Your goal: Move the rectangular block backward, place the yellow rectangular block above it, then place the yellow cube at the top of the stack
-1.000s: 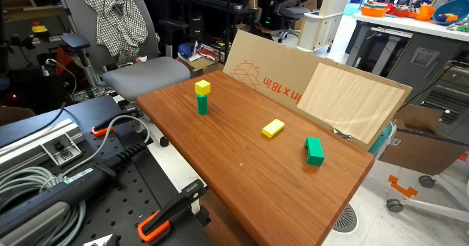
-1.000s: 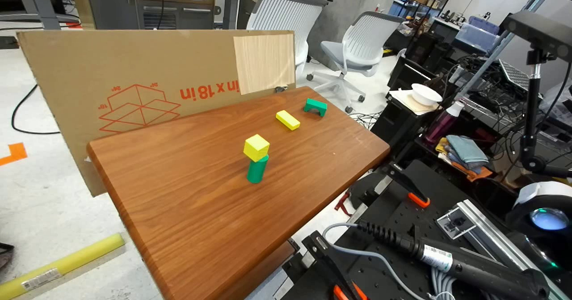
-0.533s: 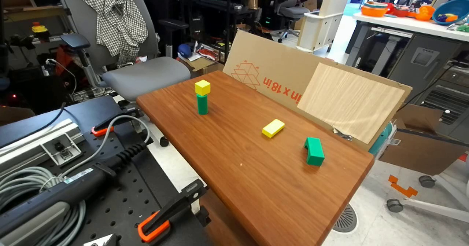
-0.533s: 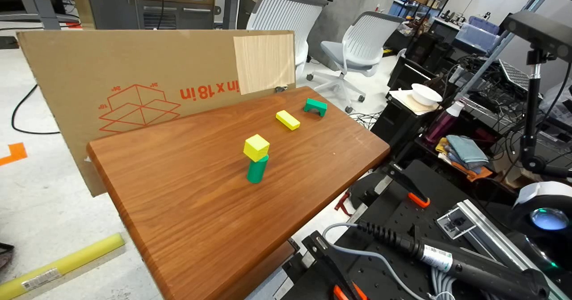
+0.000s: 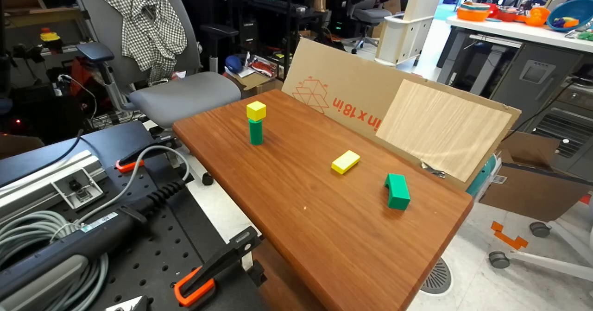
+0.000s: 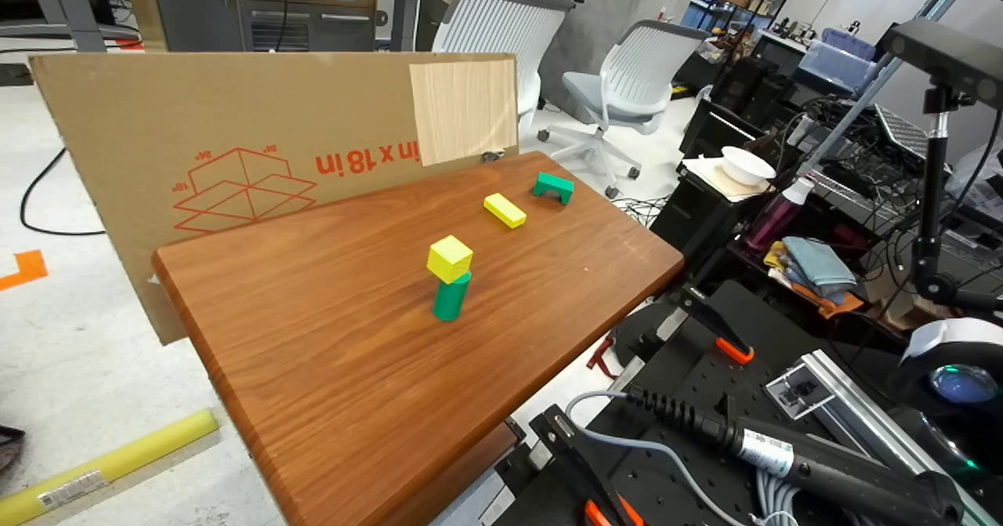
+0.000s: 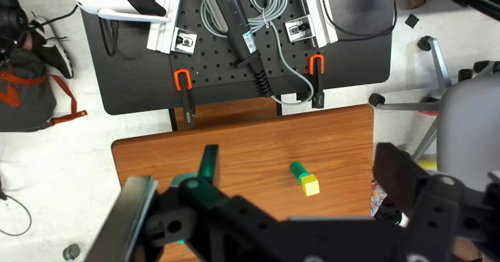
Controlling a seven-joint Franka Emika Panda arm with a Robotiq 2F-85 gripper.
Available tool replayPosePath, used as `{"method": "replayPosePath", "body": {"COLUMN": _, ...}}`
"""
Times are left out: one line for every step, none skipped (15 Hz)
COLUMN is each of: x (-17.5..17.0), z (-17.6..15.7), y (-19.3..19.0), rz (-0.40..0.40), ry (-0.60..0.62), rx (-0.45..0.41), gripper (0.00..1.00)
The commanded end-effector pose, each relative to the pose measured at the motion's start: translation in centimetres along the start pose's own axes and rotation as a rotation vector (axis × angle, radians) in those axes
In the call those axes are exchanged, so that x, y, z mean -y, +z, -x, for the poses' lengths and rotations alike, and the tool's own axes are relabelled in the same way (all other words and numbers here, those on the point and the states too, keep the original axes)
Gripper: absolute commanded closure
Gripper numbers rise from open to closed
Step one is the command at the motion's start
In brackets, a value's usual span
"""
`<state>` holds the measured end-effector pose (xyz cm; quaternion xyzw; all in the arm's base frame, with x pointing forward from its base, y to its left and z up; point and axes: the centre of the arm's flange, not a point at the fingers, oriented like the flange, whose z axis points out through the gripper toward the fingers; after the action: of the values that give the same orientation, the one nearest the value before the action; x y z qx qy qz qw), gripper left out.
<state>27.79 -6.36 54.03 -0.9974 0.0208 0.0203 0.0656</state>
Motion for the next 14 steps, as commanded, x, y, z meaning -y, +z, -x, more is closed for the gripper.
{"method": "replayPosePath", "body": {"x": 0.0, "z": 0.0, "y": 0.0, "rz": 0.000, "ry": 0.000, "rx": 0.000, "gripper": 0.00}}
{"method": "replayPosePath", "body": {"x": 0.0, "z": 0.0, "y": 0.0, "rz": 0.000, "ry": 0.000, "rx": 0.000, "gripper": 0.00}}
{"method": "replayPosePath", "body": {"x": 0.0, "z": 0.0, "y": 0.0, "rz": 0.000, "ry": 0.000, "rx": 0.000, "gripper": 0.00}}
{"method": "replayPosePath", "body": {"x": 0.0, "z": 0.0, "y": 0.0, "rz": 0.000, "ry": 0.000, "rx": 0.000, "gripper": 0.00}}
{"method": "replayPosePath", "body": {"x": 0.0, "z": 0.0, "y": 0.0, "rz": 0.000, "ry": 0.000, "rx": 0.000, "gripper": 0.00}}
{"method": "replayPosePath", "body": {"x": 0.0, "z": 0.0, "y": 0.0, "rz": 0.000, "ry": 0.000, "rx": 0.000, "gripper": 0.00}}
{"method": "replayPosePath", "body": {"x": 0.0, "z": 0.0, "y": 0.0, "rz": 0.000, "ry": 0.000, "rx": 0.000, "gripper": 0.00}}
{"method": "replayPosePath", "body": {"x": 0.0, "z": 0.0, "y": 0.0, "rz": 0.000, "ry": 0.000, "rx": 0.000, "gripper": 0.00}}
{"method": "replayPosePath", "body": {"x": 0.1, "z": -0.1, "y": 0.2, "rz": -0.008, "ry": -0.012, "rx": -0.003, "gripper": 0.00}}
{"method": "replayPosePath", "body": {"x": 0.3, "z": -0.2, "y": 0.5, "rz": -0.011, "ry": -0.016, "rx": -0.012, "gripper": 0.00}}
{"method": "replayPosePath", "body": {"x": 0.4, "z": -0.5, "y": 0.9, "rz": -0.003, "ry": -0.031, "rx": -0.013, "gripper": 0.00}}
{"method": "replayPosePath", "body": {"x": 0.5, "z": -1.0, "y": 1.4, "rz": 0.002, "ry": -0.041, "rx": -0.018, "gripper": 0.00}}
{"method": "replayPosePath", "body": {"x": 0.6, "z": -1.7, "y": 2.1, "rz": 0.013, "ry": -0.060, "rx": -0.021, "gripper": 0.00}}
{"method": "replayPosePath", "body": {"x": 0.8, "z": -2.4, "y": 2.8, "rz": 0.025, "ry": -0.074, "rx": -0.023, "gripper": 0.00}}
